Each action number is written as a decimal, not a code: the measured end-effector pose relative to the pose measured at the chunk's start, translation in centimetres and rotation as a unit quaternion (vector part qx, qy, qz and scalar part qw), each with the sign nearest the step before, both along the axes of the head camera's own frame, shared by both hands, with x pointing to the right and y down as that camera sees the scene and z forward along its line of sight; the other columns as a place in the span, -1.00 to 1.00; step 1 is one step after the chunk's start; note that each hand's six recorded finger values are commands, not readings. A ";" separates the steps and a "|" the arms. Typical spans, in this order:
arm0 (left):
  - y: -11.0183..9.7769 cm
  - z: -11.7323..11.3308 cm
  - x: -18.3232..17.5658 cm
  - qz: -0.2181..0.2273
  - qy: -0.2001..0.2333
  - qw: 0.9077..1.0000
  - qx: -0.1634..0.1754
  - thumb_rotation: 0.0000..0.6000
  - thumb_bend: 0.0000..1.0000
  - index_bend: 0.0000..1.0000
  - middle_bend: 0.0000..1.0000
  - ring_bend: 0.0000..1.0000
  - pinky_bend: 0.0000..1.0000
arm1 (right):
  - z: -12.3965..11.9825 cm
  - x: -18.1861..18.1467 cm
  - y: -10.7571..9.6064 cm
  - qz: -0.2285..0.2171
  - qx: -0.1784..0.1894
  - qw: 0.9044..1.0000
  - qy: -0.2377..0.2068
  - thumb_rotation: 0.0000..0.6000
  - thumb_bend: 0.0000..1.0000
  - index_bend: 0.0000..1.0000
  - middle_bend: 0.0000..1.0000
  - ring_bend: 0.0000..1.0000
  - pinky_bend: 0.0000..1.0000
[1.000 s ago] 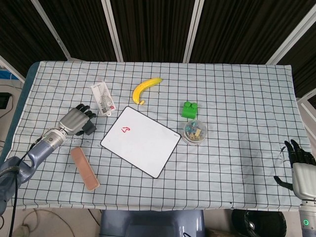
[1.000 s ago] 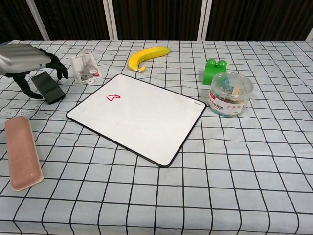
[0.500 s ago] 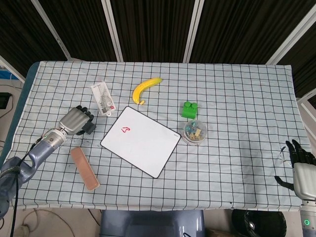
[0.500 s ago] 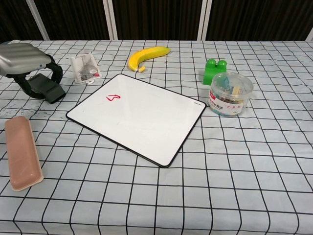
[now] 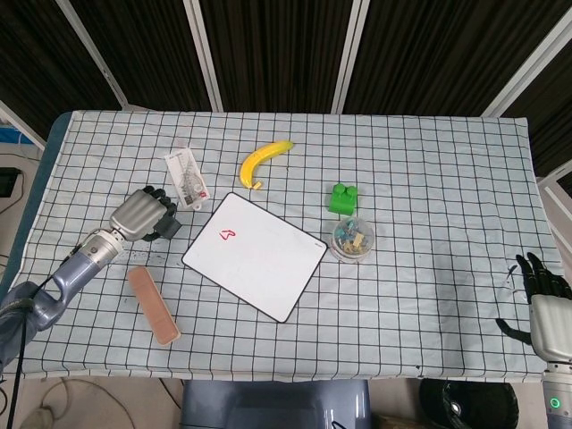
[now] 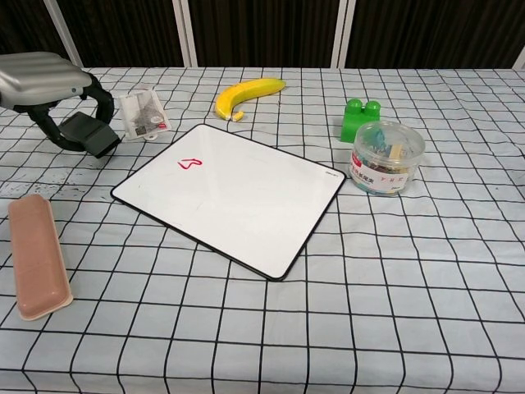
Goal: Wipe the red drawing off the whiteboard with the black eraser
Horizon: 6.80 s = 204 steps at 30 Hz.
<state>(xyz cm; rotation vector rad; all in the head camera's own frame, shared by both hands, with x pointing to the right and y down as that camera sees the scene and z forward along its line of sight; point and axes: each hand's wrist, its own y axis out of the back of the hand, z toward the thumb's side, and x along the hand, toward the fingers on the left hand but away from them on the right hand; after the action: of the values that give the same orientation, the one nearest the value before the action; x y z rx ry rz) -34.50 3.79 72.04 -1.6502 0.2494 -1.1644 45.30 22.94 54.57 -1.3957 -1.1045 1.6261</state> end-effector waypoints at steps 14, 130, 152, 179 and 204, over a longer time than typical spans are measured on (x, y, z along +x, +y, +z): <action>0.2 -4.7 8.3 0.024 -0.007 1.000 -0.011 1.00 -0.45 -0.07 -0.08 -0.49 -0.26 | 0.0 -0.1 0.0 -0.002 0.000 1.000 -0.008 1.00 -0.94 -1.00 -0.83 -0.66 -0.63; -0.6 1.9 20.2 0.014 -0.044 0.999 -0.013 1.00 -0.45 -0.02 -0.06 -0.48 -0.22 | 0.1 0.4 0.0 0.004 -0.007 1.000 -0.007 1.00 -0.94 -1.00 -0.83 -0.66 -0.63; -0.6 -5.1 7.6 -0.015 -0.103 0.995 -0.004 1.00 -0.45 -0.04 -0.06 -0.48 -0.22 | -0.2 0.4 0.2 0.006 -0.002 1.000 -0.004 1.00 -0.94 -1.00 -0.83 -0.66 -0.63; 0.3 1.0 -0.3 -0.022 -0.106 0.994 -0.026 1.00 -0.66 -0.49 -0.42 -0.72 -0.38 | -0.1 0.4 0.2 0.008 -0.004 1.000 -0.002 1.00 -0.94 -1.00 -0.83 -0.66 -0.63; 1.5 -9.0 2.6 -0.065 -0.043 0.997 0.011 1.00 -0.75 -0.92 -0.81 -1.00 -0.73 | 0.0 0.2 0.0 0.001 -0.002 1.000 0.000 1.00 -0.94 -1.00 -0.83 -0.66 -0.63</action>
<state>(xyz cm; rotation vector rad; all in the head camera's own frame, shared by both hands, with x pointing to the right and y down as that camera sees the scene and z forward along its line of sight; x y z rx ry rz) -31.90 5.32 63.04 -1.5796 0.3179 -1.3222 45.51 22.90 54.53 -1.3972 -1.1025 1.6314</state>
